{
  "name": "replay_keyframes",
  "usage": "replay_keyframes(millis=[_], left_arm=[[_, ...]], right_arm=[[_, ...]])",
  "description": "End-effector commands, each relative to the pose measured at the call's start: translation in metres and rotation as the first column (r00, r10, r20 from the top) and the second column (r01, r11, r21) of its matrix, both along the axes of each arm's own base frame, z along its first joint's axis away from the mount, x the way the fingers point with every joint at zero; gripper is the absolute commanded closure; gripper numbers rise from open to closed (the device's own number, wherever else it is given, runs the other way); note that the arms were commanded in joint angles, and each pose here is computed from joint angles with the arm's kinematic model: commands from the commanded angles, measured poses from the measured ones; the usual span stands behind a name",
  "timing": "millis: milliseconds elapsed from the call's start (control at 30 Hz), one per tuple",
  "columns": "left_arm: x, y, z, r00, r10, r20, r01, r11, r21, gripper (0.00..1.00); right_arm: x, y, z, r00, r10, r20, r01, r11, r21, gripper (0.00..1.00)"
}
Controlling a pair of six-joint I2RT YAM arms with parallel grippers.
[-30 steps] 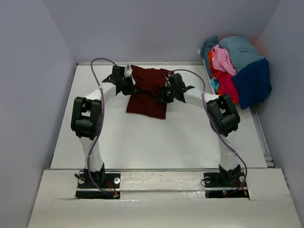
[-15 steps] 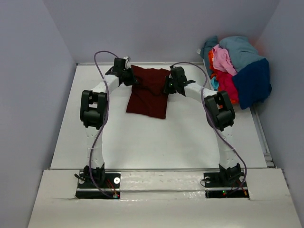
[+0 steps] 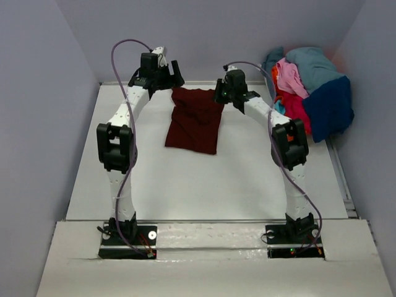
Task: Fold and stack the t-shirts
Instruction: Fold the folded rectangular tshirt in 1/3 of the way, then grab one side of the 2/3 rectangular tshirt with both arms
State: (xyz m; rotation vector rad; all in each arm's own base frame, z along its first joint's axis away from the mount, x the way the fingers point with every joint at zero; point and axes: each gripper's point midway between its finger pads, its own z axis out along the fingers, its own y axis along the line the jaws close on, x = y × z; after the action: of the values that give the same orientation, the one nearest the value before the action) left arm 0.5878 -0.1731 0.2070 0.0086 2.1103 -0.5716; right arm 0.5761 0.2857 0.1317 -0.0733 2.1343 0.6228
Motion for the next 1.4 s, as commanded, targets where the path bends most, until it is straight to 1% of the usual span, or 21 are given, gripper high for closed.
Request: replay_keyframes(millis=[0, 33, 100, 167, 200, 233, 267, 300, 400, 467, 633, 767, 967, 1100, 1167, 1200, 1233, 1267, 1300, 1333, 1367], left_arm=[[-0.044, 0.033, 0.044, 0.996, 0.092, 0.015, -0.092, 0.996, 0.011, 0.06], [-0.066, 0.035, 0.032, 0.994, 0.101, -0.028, -0.102, 0.995, -0.005, 0.05], [-0.089, 0.039, 0.018, 0.989, 0.126, -0.072, -0.128, 0.992, -0.019, 0.05], [-0.122, 0.048, -0.008, 0.976, 0.164, -0.142, -0.168, 0.986, -0.014, 0.05], [-0.132, 0.049, -0.016, 0.969, 0.181, -0.17, -0.188, 0.982, -0.025, 0.05], [-0.142, 0.052, -0.014, 0.965, 0.195, -0.173, -0.204, 0.979, -0.03, 0.05], [-0.158, 0.055, -0.041, 0.951, 0.207, -0.227, -0.217, 0.976, -0.017, 0.05], [-0.166, 0.055, -0.05, 0.947, 0.206, -0.246, -0.218, 0.976, -0.023, 0.06], [-0.191, 0.061, -0.083, 0.927, 0.224, -0.301, -0.232, 0.973, 0.01, 0.09], [-0.202, 0.063, -0.104, 0.914, 0.226, -0.338, -0.231, 0.973, 0.027, 0.12], [-0.209, 0.063, -0.136, 0.898, 0.215, -0.385, -0.215, 0.976, 0.044, 0.15], [-0.204, 0.058, -0.144, 0.906, 0.19, -0.379, -0.196, 0.98, 0.025, 0.19], [-0.195, 0.058, -0.165, 0.895, 0.194, -0.401, -0.19, 0.98, 0.049, 0.27], [-0.194, 0.058, -0.176, 0.887, 0.195, -0.419, -0.189, 0.98, 0.057, 0.32], [-0.195, 0.056, -0.179, 0.882, 0.189, -0.431, -0.184, 0.981, 0.053, 0.38], [-0.198, 0.055, -0.18, 0.883, 0.18, -0.434, -0.178, 0.983, 0.045, 0.43], [-0.201, 0.054, -0.181, 0.88, 0.174, -0.441, -0.175, 0.984, 0.039, 0.47], [-0.197, 0.051, -0.18, 0.892, 0.162, -0.422, -0.169, 0.985, 0.022, 0.56], [-0.197, 0.05, -0.179, 0.893, 0.155, -0.422, -0.165, 0.986, 0.014, 0.61], [-0.195, 0.049, -0.179, 0.895, 0.152, -0.419, -0.164, 0.986, 0.007, 0.73], [-0.196, 0.048, -0.18, 0.894, 0.147, -0.423, -0.161, 0.987, 0.004, 0.79]], right_arm=[[-0.029, -0.004, 0.115, 0.986, 0.063, 0.155, -0.075, 0.995, 0.069, 0.64], [-0.041, -0.003, 0.111, 0.989, 0.084, 0.124, -0.095, 0.992, 0.087, 0.56], [-0.076, -0.01, 0.092, 0.996, 0.085, 0.032, -0.089, 0.989, 0.121, 0.4], [-0.102, -0.017, 0.072, 0.996, 0.076, -0.045, -0.069, 0.988, 0.141, 0.33], [-0.116, -0.019, 0.075, 0.995, 0.081, -0.057, -0.07, 0.982, 0.173, 0.25], [-0.14, -0.019, 0.039, 0.985, 0.092, -0.149, -0.068, 0.985, 0.157, 0.24], [-0.153, -0.018, 0.027, 0.978, 0.093, -0.187, -0.065, 0.986, 0.151, 0.23], [-0.171, -0.021, 0.007, 0.967, 0.091, -0.24, -0.059, 0.989, 0.136, 0.23], [-0.199, -0.009, -0.019, 0.947, 0.106, -0.302, -0.072, 0.99, 0.122, 0.24], [-0.214, -0.002, -0.036, 0.93, 0.11, -0.351, -0.072, 0.99, 0.122, 0.26], [-0.217, 0.0, -0.063, 0.912, 0.084, -0.402, -0.048, 0.994, 0.099, 0.29], [-0.21, 0.001, -0.074, 0.913, 0.065, -0.402, -0.033, 0.996, 0.086, 0.34], [-0.207, 0.005, -0.099, 0.901, 0.049, -0.432, -0.026, 0.998, 0.06, 0.41], [-0.205, 0.004, -0.11, 0.899, 0.024, -0.437, 0.003, 0.998, 0.063, 0.5], [-0.204, 0.002, -0.114, 0.899, 0.009, -0.437, 0.016, 0.998, 0.054, 0.55], [-0.202, 0.002, -0.113, 0.903, 0.007, -0.429, 0.02, 0.998, 0.057, 0.63], [-0.202, 0.002, -0.114, 0.903, 0.003, -0.43, 0.023, 0.998, 0.055, 0.65], [-0.202, 0.001, -0.115, 0.903, 0.0, -0.43, 0.025, 0.998, 0.052, 0.68], [-0.197, 0.004, -0.11, 0.914, 0.005, -0.406, 0.024, 0.997, 0.067, 0.74], [-0.196, 0.004, -0.11, 0.916, 0.005, -0.402, 0.024, 0.997, 0.067, 0.78], [-0.195, 0.005, -0.109, 0.917, 0.006, -0.398, 0.024, 0.997, 0.07, 0.83]])
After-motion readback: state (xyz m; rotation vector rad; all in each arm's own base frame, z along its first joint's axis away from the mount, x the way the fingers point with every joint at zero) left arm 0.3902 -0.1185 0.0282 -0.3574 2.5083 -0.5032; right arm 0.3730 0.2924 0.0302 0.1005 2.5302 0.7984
